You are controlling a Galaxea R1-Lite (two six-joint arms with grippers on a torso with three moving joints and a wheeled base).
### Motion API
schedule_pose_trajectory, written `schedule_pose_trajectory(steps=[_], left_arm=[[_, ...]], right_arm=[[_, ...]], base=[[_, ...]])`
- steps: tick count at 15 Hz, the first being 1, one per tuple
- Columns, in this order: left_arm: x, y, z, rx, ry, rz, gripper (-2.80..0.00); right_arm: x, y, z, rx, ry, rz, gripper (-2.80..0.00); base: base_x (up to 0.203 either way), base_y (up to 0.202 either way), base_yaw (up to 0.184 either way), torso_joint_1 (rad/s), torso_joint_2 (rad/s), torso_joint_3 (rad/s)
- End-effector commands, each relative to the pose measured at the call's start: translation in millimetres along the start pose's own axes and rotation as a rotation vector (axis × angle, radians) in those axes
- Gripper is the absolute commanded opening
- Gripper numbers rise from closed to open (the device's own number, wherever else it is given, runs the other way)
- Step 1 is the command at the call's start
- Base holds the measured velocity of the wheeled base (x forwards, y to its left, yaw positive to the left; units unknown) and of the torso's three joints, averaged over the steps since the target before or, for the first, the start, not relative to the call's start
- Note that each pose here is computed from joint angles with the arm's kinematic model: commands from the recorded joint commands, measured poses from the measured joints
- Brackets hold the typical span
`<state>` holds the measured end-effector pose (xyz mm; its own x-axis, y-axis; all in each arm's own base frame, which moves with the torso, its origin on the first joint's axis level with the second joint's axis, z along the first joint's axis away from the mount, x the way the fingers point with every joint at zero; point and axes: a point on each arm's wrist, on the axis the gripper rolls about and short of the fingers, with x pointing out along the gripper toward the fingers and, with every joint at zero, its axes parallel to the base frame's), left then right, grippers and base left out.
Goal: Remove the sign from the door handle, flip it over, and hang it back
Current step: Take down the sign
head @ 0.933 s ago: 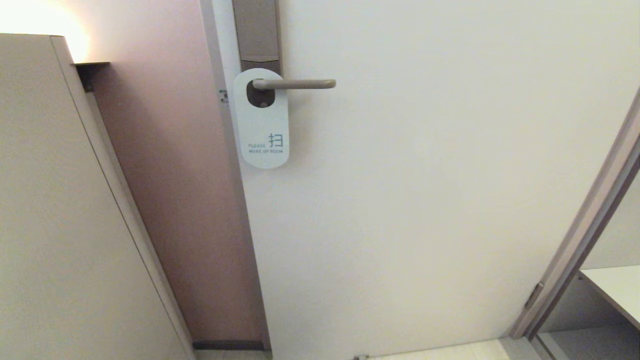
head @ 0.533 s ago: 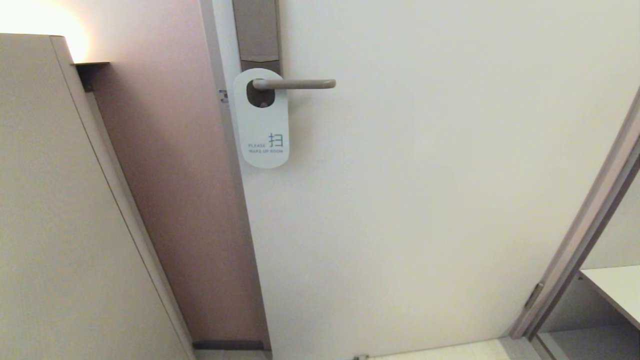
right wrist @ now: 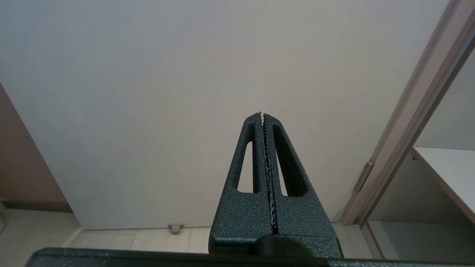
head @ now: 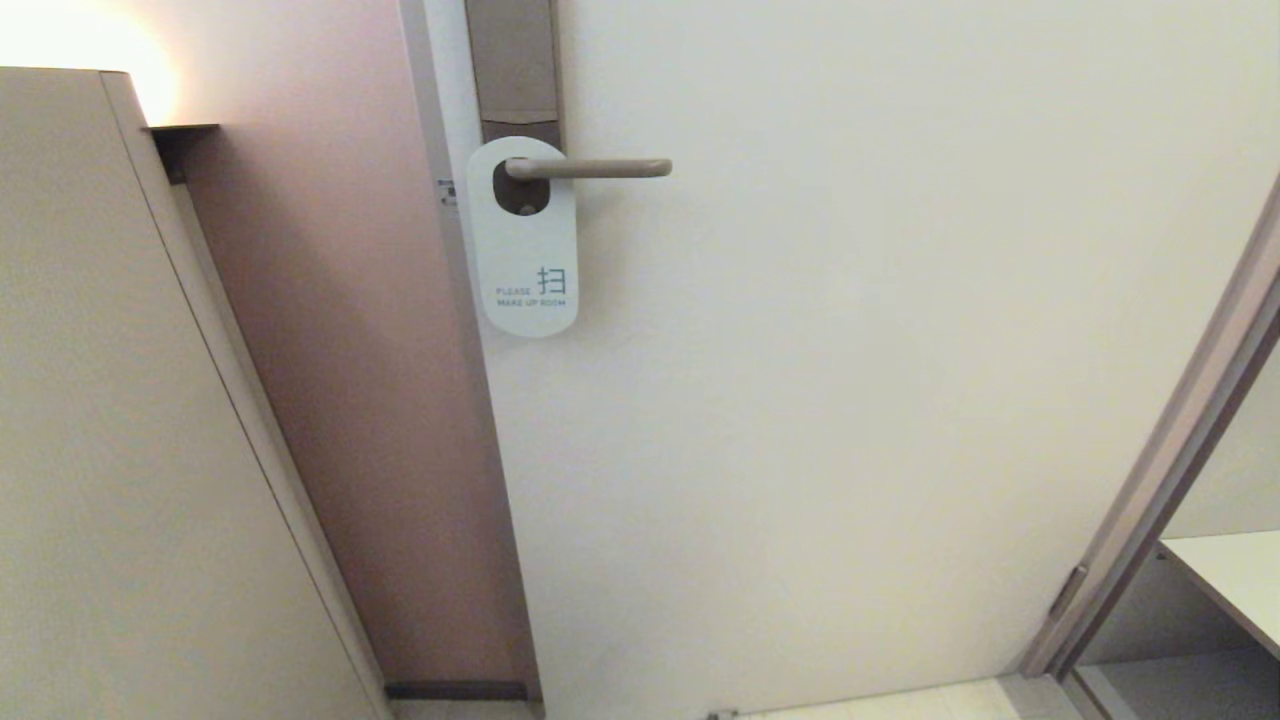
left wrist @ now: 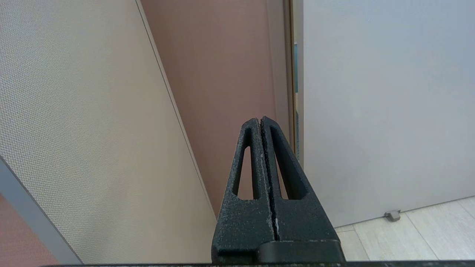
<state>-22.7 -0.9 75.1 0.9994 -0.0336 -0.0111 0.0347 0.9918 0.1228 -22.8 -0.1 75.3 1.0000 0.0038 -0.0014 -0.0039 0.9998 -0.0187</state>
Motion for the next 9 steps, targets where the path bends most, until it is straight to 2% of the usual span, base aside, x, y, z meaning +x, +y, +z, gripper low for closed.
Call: schedule_pose_trajectory(steps=[1,4,7,9], left_arm=[[0,0.0,0,0.001,-0.001,-0.003,-2.8],[-1,0.5,5,0.002,-0.014,-0.006,-2.8],[-2,3.2,34,-0.015,0.0,-0.047,-2.8],[8,5.9,56,-0.043,0.058,-0.09,-2.8]], right_arm=[[0,0,0,-0.001,0.0,0.001,-2.8],[0,0,0,0.0,0.0,0.001,-2.8],[0,0,0,-0.001,0.0,0.001,-2.8],[0,0,0,-0.001,0.0,0.001,-2.8]], base=[[0.0,0.0,0.0,0.0,0.0,0.0],[0.0,0.0,0.0,0.0,0.0,0.0],[0.0,0.0,0.0,0.0,0.0,0.0],[0.0,0.0,0.0,0.0,0.0,0.0]])
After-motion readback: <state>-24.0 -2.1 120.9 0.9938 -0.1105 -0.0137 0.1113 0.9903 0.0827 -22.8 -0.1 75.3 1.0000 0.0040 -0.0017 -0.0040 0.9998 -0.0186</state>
